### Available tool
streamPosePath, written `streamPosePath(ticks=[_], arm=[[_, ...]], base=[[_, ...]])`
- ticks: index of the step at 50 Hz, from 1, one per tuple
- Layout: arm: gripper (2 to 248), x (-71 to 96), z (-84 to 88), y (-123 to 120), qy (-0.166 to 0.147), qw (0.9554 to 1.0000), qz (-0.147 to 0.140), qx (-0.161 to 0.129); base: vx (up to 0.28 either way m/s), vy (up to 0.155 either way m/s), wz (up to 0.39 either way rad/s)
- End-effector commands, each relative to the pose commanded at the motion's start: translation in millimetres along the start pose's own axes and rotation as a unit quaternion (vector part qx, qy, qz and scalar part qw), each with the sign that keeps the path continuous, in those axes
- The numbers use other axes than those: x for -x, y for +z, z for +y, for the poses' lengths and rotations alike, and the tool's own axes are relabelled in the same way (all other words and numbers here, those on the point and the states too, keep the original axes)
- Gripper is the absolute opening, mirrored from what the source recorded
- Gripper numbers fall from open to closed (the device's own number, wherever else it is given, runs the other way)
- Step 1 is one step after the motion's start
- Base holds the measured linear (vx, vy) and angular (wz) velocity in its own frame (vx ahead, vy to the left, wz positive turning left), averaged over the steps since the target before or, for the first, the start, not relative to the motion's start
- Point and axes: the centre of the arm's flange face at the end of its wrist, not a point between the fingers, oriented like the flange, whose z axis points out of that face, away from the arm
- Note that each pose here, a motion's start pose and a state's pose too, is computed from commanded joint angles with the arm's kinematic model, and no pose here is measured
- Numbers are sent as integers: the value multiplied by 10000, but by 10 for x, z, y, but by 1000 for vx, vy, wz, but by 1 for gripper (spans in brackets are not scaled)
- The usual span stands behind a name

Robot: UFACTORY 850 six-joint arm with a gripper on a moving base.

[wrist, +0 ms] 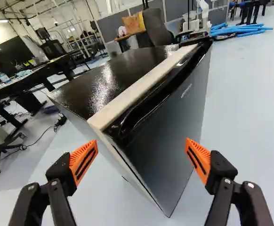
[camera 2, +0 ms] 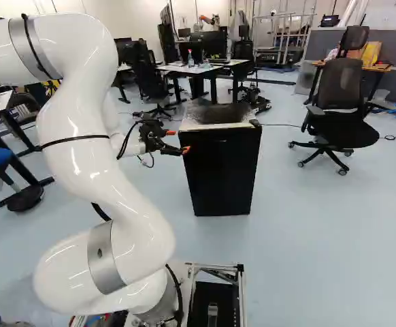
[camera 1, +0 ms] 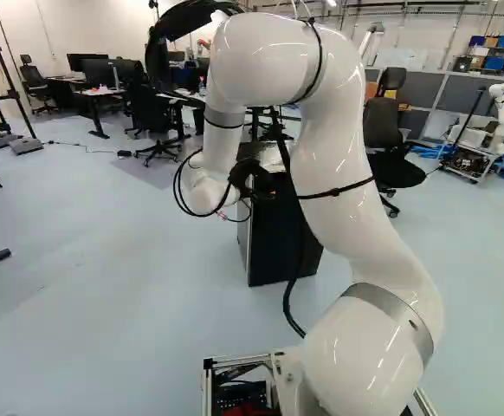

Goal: Grab a drink from the fridge

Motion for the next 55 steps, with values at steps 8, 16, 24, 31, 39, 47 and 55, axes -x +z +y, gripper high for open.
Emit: streamPosePath(ticks=[8, 16, 24, 31, 39, 47, 55], arm=[[247, -3, 22, 19, 37, 9999, -31, 89], [247, -2, 7, 33, 54, 9999, -25, 100], [247, 0, -27, 63, 83, 9999, -15, 105], [247, 2, -61, 90, 109, 9999, -5, 109], [247, 2, -62, 91, 110, 9999, -5, 109], [247, 2, -61, 93, 110, 9999, -5, 110], [247, -4, -55, 104, 114, 9999, -1, 122]], base=[[0, 0, 0], [0, 0, 0], [0, 0, 0], [0, 0, 0], [0, 0, 0], [0, 0, 0], [0, 0, 0]])
